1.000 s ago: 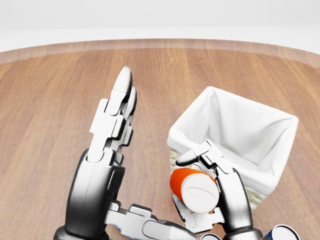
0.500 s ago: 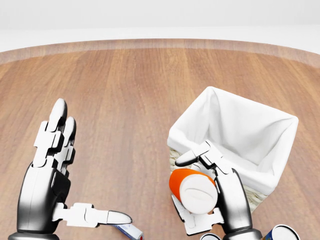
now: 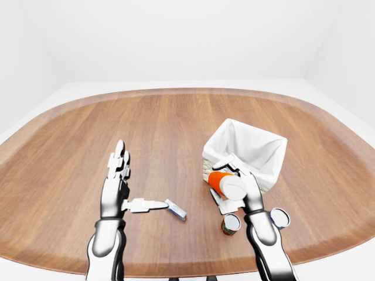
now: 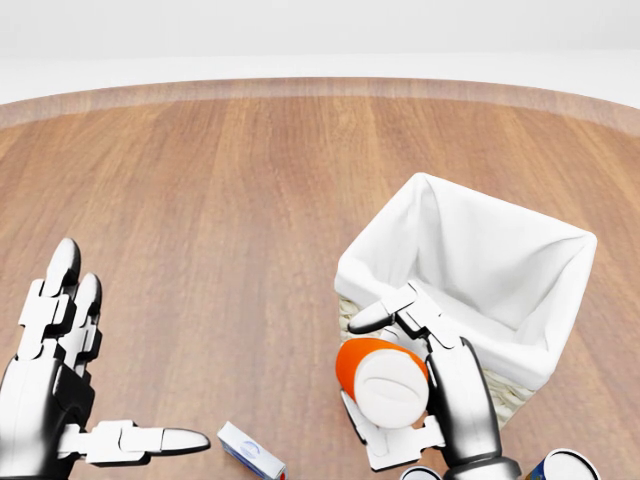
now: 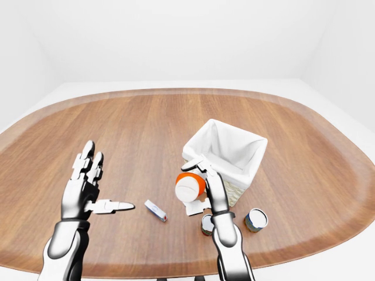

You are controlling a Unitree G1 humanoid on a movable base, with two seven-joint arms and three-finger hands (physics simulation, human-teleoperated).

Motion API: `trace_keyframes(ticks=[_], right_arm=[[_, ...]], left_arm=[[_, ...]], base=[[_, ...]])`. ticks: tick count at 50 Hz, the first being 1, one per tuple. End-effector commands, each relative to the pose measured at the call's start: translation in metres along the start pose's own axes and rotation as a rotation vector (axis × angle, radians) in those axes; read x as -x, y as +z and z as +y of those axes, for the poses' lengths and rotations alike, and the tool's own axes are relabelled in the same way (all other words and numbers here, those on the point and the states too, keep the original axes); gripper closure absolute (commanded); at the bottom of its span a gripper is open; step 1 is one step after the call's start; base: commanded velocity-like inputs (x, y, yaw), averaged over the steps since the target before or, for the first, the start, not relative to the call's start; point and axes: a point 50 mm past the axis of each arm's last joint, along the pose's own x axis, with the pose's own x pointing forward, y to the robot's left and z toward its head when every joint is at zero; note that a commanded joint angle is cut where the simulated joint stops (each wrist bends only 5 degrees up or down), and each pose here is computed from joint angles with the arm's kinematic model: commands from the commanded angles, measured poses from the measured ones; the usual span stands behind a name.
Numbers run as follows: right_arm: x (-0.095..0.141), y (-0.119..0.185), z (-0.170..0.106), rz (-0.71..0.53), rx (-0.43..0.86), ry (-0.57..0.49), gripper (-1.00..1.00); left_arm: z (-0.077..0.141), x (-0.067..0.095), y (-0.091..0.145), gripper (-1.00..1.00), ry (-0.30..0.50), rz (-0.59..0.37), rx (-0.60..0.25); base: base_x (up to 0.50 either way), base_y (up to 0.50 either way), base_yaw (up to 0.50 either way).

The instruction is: Pick up the ketchup, and put it in the basket.

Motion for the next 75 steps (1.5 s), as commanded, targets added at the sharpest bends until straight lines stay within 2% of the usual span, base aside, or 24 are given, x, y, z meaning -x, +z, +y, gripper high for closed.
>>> trace_keyframes(ticks=[1, 18, 31, 36, 47, 57, 75], right_arm=[[0.000, 0.002, -0.002, -0.007, 0.025, -0.047, 1.00], [0.001, 0.012, -0.010, -0.002, 0.061, -0.073, 1.00], [0.002, 0.025, -0.019, -0.003, 0.147, -0.103, 1.00], [0.004, 0.039, -0.027, -0.052, 0.212, -0.124, 1.00], [0.008, 0.091, -0.038, -0.246, 0.415, -0.125, 1.00], [0.008, 0.115, -0.040, -0.342, 0.506, -0.116, 1.00], [0.001, 0.144, -0.045, -0.430, 0.711, -0.095, 1.00]], left_arm=[[0.005, 0.003, -0.006, -1.00, 0.015, 0.016, 0.002], [0.006, 0.003, -0.006, -1.00, 0.015, 0.017, 0.001], [0.004, 0.004, -0.005, -1.00, 0.011, 0.015, 0.005], [0.004, 0.004, -0.008, -1.00, 0.009, 0.018, 0.008], [0.004, 0.004, -0.006, -1.00, 0.009, 0.016, 0.007], [0.004, 0.004, -0.005, -1.00, 0.008, 0.013, 0.008], [0.004, 0.003, -0.003, -1.00, 0.006, 0.009, 0.007]], base=[[0.00, 0.00, 0.00], [0.00, 0.00, 0.00], [0.00, 0.00, 0.00], [0.00, 0.00, 0.00], [0.00, 0.00, 0.00], [0.00, 0.00, 0.00], [0.00, 0.00, 0.00]])
